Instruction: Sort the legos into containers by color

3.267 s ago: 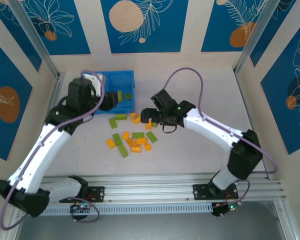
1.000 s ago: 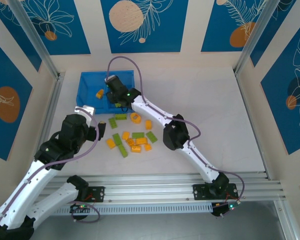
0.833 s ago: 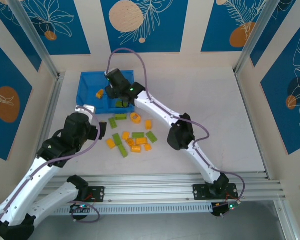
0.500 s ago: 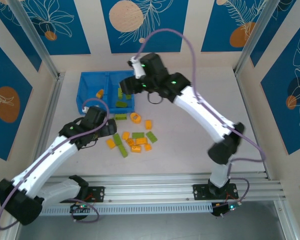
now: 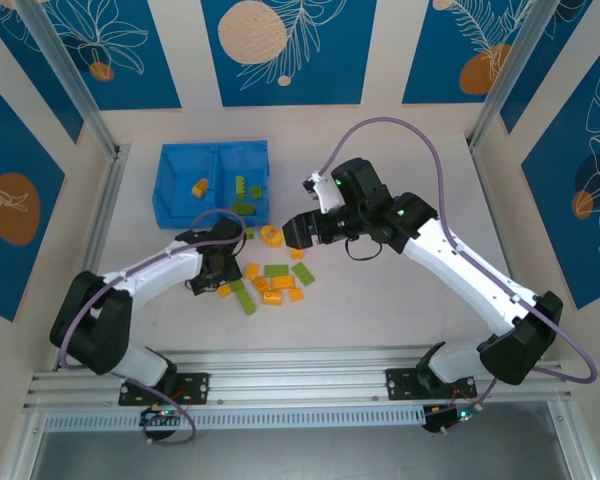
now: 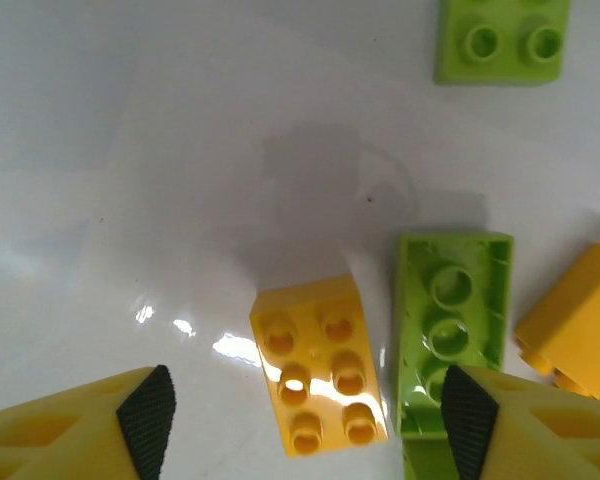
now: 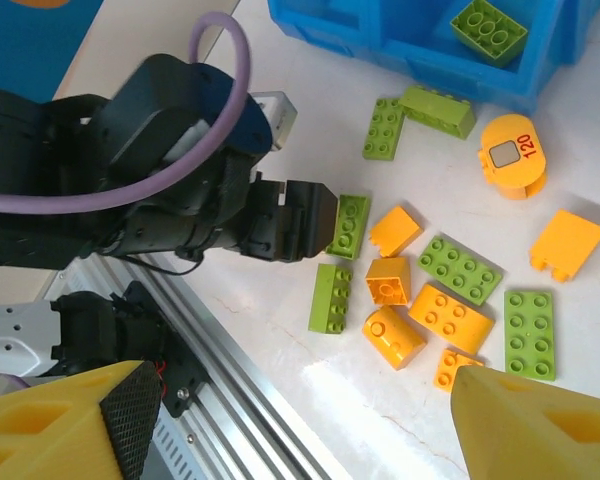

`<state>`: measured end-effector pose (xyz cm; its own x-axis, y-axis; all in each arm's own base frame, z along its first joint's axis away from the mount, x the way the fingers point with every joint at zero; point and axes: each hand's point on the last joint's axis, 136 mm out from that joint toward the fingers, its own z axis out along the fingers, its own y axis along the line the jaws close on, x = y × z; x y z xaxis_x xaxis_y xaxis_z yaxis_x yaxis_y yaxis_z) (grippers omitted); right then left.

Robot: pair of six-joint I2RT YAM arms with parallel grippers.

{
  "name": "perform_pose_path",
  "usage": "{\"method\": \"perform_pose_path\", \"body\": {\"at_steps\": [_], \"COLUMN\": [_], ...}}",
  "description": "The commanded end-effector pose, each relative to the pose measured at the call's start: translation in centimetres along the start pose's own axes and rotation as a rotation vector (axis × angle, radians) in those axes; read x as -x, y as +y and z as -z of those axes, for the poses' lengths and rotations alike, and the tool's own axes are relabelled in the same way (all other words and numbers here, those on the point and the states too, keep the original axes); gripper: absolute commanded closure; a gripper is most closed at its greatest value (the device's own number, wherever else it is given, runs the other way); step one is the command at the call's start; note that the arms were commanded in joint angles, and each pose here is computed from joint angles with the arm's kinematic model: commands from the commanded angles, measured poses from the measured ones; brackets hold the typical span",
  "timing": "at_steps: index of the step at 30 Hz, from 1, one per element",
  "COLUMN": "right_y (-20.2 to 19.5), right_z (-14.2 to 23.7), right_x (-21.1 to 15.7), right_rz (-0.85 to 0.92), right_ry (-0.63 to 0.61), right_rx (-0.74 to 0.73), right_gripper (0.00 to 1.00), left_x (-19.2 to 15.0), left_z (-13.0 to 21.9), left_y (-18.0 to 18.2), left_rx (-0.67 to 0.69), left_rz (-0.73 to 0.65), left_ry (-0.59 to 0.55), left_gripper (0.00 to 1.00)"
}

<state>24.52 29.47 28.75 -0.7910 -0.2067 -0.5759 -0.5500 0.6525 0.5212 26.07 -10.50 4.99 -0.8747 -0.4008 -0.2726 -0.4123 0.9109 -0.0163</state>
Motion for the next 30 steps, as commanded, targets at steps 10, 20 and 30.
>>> {"method": "perform_pose_path", "body": {"at_steps": [10,20,30], "right_y": [-0.1,0.0,1.4], "right_z": [0.4,-0.5,-1.0], "right_x": [0.8,1.1,-0.9], "right_rz": [-0.069,-0.104,-0.108], "right_ry": [-0.023,-0.003,0.043], "right_rx": [0.016,0.028,0.124], "right_gripper": [0.21,0.21,0.21], "left_x": [-1.4,-2.8,10.6], "left_z": [-2.8,-3.4,6.7], "left_y": [1.6,2.4,2.5], "left_rx": [0.035,0.024,-0.106], "left_rz": [0.042,0.012,0.081], "left_ry": [0.064,0.105,-0.245], "left_gripper": [0.50,0.63,0.65]}}
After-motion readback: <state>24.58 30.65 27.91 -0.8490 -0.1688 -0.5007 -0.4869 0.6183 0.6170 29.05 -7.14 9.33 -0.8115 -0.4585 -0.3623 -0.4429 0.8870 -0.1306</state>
